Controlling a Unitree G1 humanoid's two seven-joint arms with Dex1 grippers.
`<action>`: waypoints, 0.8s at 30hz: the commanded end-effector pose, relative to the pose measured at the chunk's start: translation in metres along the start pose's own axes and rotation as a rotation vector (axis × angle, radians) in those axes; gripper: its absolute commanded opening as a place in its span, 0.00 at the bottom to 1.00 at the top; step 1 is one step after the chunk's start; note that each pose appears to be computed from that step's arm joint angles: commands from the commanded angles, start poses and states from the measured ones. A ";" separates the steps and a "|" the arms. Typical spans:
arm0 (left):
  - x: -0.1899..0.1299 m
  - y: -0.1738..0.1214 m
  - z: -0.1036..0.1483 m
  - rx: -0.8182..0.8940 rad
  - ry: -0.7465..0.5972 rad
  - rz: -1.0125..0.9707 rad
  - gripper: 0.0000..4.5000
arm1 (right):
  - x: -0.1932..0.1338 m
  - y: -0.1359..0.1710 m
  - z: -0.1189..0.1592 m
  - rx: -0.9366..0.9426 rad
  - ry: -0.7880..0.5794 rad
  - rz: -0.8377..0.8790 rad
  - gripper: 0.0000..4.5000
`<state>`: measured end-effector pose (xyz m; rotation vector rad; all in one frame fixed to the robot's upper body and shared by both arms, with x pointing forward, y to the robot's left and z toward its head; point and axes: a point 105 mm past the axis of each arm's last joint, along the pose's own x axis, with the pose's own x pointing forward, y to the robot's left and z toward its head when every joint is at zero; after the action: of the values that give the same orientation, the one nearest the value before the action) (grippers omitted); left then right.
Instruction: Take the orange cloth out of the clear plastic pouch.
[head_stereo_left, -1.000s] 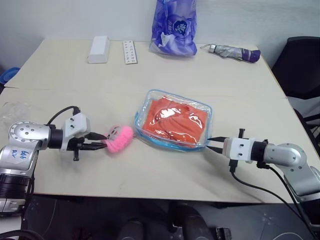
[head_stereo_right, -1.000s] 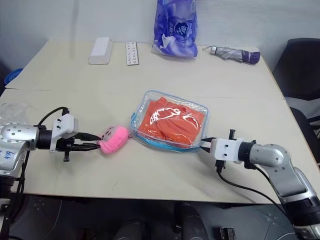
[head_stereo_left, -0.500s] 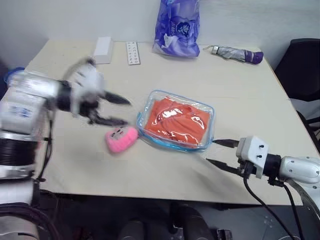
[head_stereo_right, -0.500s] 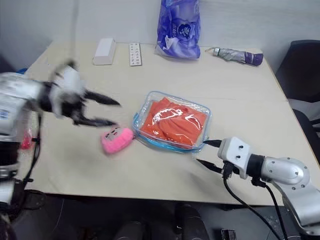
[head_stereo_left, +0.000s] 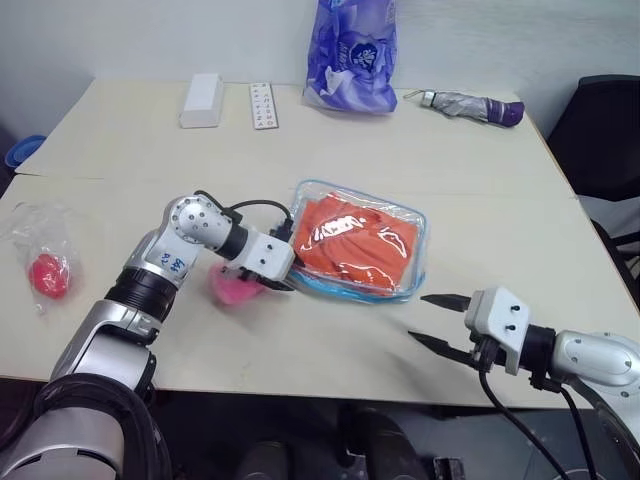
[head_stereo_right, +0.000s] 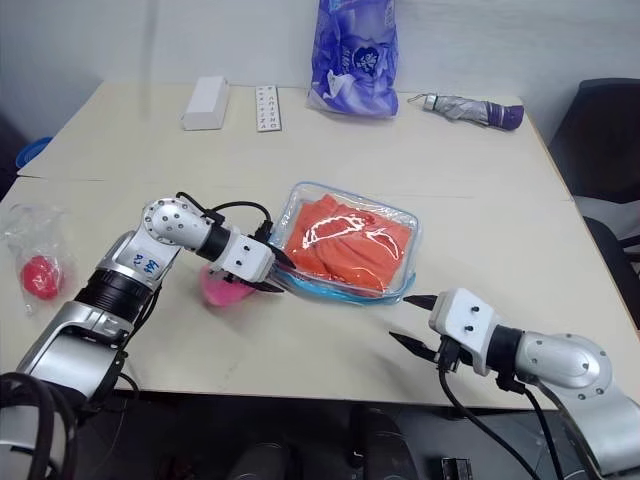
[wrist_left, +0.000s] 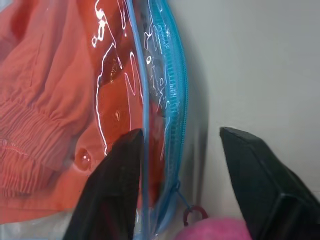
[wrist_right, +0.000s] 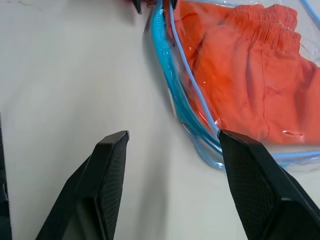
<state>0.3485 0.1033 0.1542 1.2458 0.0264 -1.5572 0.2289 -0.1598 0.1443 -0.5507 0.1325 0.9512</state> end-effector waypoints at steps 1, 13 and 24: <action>-0.005 0.008 0.003 0.009 -0.021 0.041 0.26 | -0.001 0.003 0.008 -0.042 -0.029 -0.016 0.67; -0.005 0.039 0.031 -0.447 -0.350 0.228 0.00 | 0.009 0.004 0.001 -0.093 -0.016 0.000 0.57; 0.005 0.024 0.039 -0.505 -0.361 0.268 0.00 | 0.061 -0.036 0.023 -0.196 -0.088 -0.100 0.01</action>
<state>0.3426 0.0702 0.1657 0.5282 0.0865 -1.4113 0.2864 -0.1201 0.1579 -0.6686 -0.0600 0.9074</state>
